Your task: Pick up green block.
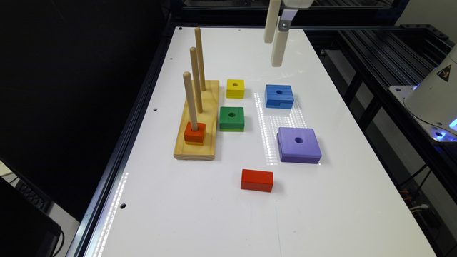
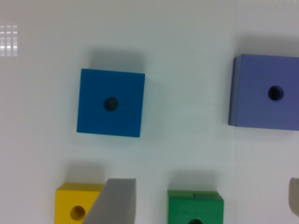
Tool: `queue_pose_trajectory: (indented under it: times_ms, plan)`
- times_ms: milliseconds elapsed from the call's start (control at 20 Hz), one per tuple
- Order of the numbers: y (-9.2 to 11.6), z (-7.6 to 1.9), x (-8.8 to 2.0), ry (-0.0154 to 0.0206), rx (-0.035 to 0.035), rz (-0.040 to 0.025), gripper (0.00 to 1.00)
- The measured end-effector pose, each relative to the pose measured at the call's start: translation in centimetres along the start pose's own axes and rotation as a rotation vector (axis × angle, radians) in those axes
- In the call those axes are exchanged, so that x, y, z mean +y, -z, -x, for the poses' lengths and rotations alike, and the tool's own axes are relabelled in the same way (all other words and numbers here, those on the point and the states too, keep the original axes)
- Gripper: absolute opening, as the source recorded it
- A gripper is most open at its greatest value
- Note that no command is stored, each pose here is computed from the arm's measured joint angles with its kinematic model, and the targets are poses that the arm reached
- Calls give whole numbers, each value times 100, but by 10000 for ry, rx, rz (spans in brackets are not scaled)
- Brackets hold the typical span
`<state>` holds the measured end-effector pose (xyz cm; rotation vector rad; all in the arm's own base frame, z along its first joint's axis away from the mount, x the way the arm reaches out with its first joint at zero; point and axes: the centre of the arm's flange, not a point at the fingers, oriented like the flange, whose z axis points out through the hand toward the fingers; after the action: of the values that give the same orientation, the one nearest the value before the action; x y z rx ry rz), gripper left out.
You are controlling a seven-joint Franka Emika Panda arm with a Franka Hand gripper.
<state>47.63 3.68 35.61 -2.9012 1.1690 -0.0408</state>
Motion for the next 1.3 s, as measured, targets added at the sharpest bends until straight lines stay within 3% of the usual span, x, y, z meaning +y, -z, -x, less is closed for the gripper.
queue_pose_trajectory:
  times_ms: [200, 550, 800, 1300]
  plan:
    - [-9, -54, -57, -4, -11, -26, 100]
    - [-16, -188, -208, -1, -6, -126, 100]
    - [-55, -243, -269, -2, -53, -123, 100]
    - [-70, -247, -274, -2, -75, -106, 100]
